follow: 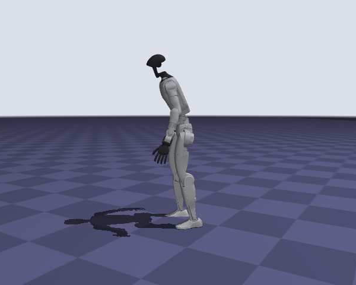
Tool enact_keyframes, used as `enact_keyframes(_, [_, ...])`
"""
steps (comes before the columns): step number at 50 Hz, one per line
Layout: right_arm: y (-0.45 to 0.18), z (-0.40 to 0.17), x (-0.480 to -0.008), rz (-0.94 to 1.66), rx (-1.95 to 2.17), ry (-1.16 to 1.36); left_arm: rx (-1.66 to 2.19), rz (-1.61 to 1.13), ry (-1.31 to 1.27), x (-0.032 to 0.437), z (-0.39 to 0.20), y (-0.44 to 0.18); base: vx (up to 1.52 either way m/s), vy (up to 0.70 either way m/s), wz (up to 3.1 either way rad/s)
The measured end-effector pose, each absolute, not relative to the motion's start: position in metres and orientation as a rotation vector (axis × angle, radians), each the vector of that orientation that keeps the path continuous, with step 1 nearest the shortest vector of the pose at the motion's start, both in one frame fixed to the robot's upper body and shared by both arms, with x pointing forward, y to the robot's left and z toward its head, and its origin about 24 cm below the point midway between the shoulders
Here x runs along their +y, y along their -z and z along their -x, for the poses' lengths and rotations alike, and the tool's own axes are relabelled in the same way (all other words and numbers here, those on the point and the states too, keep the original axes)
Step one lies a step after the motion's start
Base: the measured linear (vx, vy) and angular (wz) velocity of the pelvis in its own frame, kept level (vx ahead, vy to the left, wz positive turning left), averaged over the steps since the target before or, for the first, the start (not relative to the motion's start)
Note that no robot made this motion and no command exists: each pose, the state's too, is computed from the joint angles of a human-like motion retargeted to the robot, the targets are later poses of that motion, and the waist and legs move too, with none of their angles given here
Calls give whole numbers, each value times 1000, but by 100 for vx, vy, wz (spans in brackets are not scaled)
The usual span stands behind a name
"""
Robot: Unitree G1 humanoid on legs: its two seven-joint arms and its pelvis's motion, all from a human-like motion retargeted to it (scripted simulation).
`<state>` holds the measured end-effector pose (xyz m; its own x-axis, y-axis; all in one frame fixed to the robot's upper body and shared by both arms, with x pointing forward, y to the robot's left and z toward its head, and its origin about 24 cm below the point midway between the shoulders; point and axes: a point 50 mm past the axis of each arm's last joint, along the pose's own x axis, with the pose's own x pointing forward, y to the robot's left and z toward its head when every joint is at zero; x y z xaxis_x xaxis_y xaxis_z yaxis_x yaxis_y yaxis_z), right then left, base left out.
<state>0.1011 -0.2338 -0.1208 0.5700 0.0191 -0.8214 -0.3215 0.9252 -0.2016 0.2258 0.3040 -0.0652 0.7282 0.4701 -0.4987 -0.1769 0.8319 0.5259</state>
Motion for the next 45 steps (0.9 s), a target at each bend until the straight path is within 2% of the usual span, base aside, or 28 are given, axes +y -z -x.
enact_keyframes(3, [115,-106,-239,368,911,-196,895,-496,-371,311,-155,105,30,-4,105])
enact_keyframes(5, [111,-130,-237,378,857,-137,1001,-485,-464,325,-128,113,16,-19,66])
enact_keyframes(10, [111,-136,-231,356,827,-118,1294,-390,-662,343,-35,128,29,-6,33])
enact_keyframes(15, [118,-125,-223,357,858,-148,1390,-242,-830,343,21,129,41,14,0])
enact_keyframes(18, [123,-110,-220,326,892,-164,1395,-233,-813,335,33,132,47,27,-9])
enact_keyframes(23, [124,-101,-214,244,903,-168,1266,-348,-726,347,-26,126,38,22,81])
enact_keyframes(27, [124,-89,-209,197,918,-203,1033,-498,-609,361,-120,98,38,12,60])
enact_keyframes(32, [123,-100,-205,203,905,-184,638,-711,-510,372,-246,9,32,6,95])
enact_keyframes(36, [121,-103,-205,184,888,-156,371,-888,-442,360,-317,-74,35,-10,72])
enact_keyframes(38, [117,-106,-208,167,866,-145,268,-974,-402,349,-342,-111,38,-39,35])
enact_keyframes(41, [115,-115,-214,196,853,-128,125,-927,-428,332,-362,-146,42,-14,62])
enact_keyframes(45, [114,-120,-219,218,850,-77,42,-856,-432,309,-376,-159,50,3,58])
